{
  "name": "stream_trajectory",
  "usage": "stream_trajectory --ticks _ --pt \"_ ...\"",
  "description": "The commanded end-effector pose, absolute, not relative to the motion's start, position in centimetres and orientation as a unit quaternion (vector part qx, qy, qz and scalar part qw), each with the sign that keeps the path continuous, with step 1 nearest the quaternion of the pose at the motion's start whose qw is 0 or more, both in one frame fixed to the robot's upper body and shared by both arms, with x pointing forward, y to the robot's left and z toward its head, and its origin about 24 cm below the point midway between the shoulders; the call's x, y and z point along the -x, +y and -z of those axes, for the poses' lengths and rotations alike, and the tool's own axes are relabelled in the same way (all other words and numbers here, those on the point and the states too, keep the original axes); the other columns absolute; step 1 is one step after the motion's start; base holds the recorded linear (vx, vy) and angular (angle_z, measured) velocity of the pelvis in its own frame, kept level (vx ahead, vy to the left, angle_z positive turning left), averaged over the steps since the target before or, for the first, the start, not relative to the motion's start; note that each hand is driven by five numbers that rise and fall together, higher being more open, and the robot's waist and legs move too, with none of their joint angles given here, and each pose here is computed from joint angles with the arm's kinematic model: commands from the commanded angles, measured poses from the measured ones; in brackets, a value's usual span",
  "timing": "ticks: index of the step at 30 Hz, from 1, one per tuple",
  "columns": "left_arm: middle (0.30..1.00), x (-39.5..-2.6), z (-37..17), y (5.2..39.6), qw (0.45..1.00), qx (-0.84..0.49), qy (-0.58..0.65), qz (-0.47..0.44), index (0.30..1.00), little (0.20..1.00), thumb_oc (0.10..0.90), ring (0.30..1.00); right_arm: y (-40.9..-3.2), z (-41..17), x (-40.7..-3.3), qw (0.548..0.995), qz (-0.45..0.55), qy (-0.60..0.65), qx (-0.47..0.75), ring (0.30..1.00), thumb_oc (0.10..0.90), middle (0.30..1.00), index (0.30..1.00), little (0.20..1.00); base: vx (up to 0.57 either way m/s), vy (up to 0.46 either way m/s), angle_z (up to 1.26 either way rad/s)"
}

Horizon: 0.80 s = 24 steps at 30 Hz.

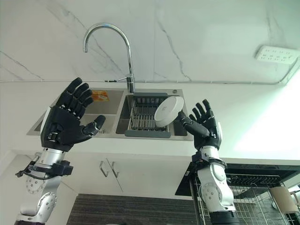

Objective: Place the dishes in the dishwasher.

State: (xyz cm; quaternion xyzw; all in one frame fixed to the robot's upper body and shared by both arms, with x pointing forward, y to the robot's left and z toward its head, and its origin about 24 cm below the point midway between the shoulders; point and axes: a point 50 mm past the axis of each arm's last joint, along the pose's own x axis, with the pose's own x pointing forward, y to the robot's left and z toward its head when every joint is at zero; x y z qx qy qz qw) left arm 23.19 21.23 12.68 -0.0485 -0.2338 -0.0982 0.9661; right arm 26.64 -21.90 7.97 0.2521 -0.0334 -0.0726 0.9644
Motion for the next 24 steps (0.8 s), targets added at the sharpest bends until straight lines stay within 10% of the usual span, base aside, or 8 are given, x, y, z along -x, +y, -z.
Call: stream_trajectory --ticks 1,24 --pt "0.900 -23.2 -17.3 20.7 0.928 0.034 -0.352 0.117 0.900 0.900 0.800 0.900 -20.9 -12.9 -28.8 0.953 -0.011 -0.122 -0.277 0.900 0.800 0.900 0.900 0.900 0.03 -0.042 0.08" --pt "0.900 -23.9 -16.7 20.4 0.935 0.054 -0.323 0.133 0.900 0.900 0.800 0.900 -20.4 -11.1 -30.4 0.934 0.017 -0.076 -0.349 0.900 0.800 0.900 0.900 0.900 0.00 -0.006 0.04"
